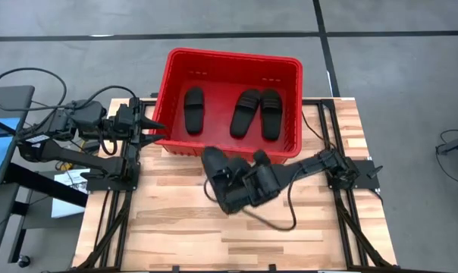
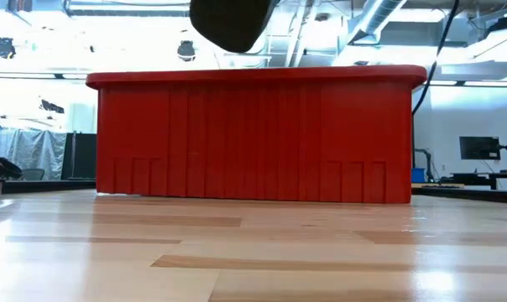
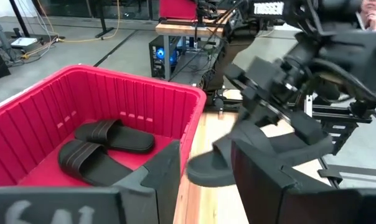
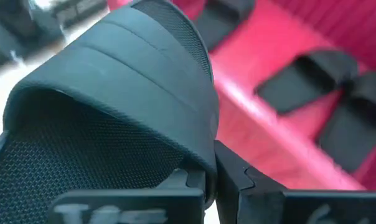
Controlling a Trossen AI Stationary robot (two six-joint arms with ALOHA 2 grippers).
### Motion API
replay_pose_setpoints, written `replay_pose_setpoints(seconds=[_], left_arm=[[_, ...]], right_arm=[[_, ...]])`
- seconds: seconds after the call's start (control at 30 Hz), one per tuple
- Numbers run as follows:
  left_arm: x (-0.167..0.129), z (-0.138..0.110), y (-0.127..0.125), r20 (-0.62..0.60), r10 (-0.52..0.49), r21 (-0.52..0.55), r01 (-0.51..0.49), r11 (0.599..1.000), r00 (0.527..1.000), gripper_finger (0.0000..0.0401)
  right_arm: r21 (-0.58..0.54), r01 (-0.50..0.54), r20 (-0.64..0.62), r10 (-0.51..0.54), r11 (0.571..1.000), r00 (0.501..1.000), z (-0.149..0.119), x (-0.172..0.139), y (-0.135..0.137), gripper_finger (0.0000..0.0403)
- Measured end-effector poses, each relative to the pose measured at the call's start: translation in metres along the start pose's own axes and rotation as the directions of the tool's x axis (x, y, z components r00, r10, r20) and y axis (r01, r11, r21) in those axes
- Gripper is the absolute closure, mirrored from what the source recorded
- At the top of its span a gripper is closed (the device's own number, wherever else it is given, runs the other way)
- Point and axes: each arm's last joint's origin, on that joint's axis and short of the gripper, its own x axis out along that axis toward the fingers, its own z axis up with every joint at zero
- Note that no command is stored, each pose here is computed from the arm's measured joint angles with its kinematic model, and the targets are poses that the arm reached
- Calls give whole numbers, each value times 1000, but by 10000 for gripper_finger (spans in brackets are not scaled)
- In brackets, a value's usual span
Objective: Pick and place slides into bin
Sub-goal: Put the black slide into the red bin
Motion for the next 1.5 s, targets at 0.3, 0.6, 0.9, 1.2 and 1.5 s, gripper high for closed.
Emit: replay_pose_setpoints(seconds=[0.3, 0.6, 0.9, 1.2, 1.5], left_arm=[[0, -2, 0, -26, -3, 9, 3, 1000, 1000, 269], [0, -3, 0, -28, -8, 35, 9, 999, 1000, 269], [0, -1, 1, -14, 18, 80, -17, 997, 1000, 269], [0, -1, 3, -8, 98, 152, -95, 984, 995, 269], [0, -1, 4, -4, 131, 197, -128, 972, 991, 269]], right_arm=[[-9, 27, 86, -26, 1000, 996, 60, 27, -38, 403], [-12, 45, 147, -43, 999, 988, 118, 70, -81, 403], [-16, 37, 191, -33, 999, 981, 167, 115, -137, 403], [60, 59, 174, -69, 996, 982, 189, 148, -190, 403], [65, 82, 161, -91, 995, 983, 190, 180, -193, 403]])
